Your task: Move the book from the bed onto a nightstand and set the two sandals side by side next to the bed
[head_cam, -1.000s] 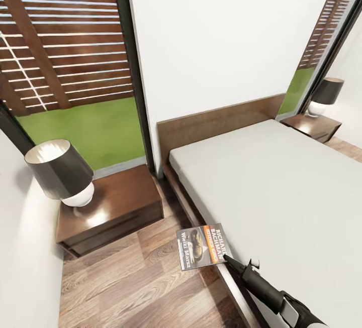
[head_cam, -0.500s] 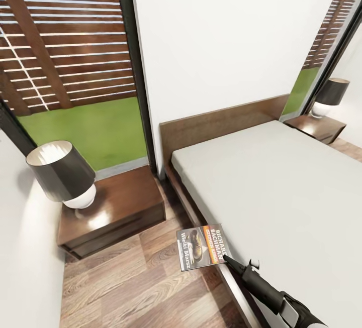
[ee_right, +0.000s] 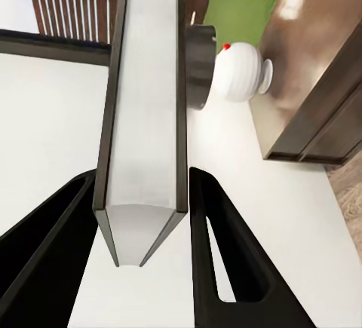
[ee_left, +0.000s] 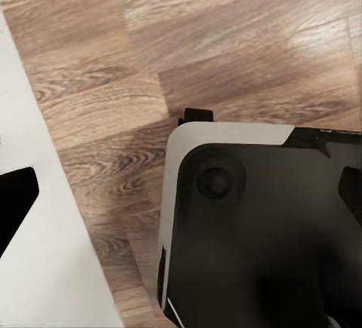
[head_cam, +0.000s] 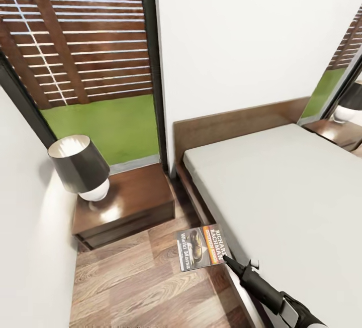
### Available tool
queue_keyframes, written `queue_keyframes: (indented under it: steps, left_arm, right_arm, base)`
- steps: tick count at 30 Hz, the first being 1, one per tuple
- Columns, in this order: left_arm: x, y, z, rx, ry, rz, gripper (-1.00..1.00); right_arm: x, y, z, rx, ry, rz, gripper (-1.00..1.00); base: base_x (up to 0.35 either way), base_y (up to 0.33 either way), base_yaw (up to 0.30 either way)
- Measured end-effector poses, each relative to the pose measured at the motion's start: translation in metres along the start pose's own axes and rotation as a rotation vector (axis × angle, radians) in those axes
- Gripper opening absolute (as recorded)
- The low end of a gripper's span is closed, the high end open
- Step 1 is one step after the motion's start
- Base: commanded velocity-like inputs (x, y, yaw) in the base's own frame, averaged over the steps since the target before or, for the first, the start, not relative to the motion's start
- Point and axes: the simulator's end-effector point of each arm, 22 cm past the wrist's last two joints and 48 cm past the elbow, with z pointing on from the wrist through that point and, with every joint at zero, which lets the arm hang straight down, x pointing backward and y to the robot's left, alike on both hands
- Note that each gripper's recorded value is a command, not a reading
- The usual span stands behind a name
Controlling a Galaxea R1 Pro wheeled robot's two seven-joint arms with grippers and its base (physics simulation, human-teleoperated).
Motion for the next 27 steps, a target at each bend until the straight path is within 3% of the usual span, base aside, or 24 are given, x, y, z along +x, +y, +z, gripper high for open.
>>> queue_keyframes:
  steps: [13, 27]
  left_arm:
    - [-0.002, 0.0, 0.0, -0.001, -0.012, -0.003, 1.0]
    - [-0.002, 0.0, 0.0, 0.0, -0.014, -0.002, 1.0]
  right_arm:
    - [0.002, -0.016, -0.001, 0.066, 0.003, 0.004, -1.0]
    - [0.006, -0.018, 0.004, 0.076, 0.002, 0.012, -1.0]
  base:
    - [0.0, -0.013, 0.269]
    - [0.0, -0.162, 0.245]
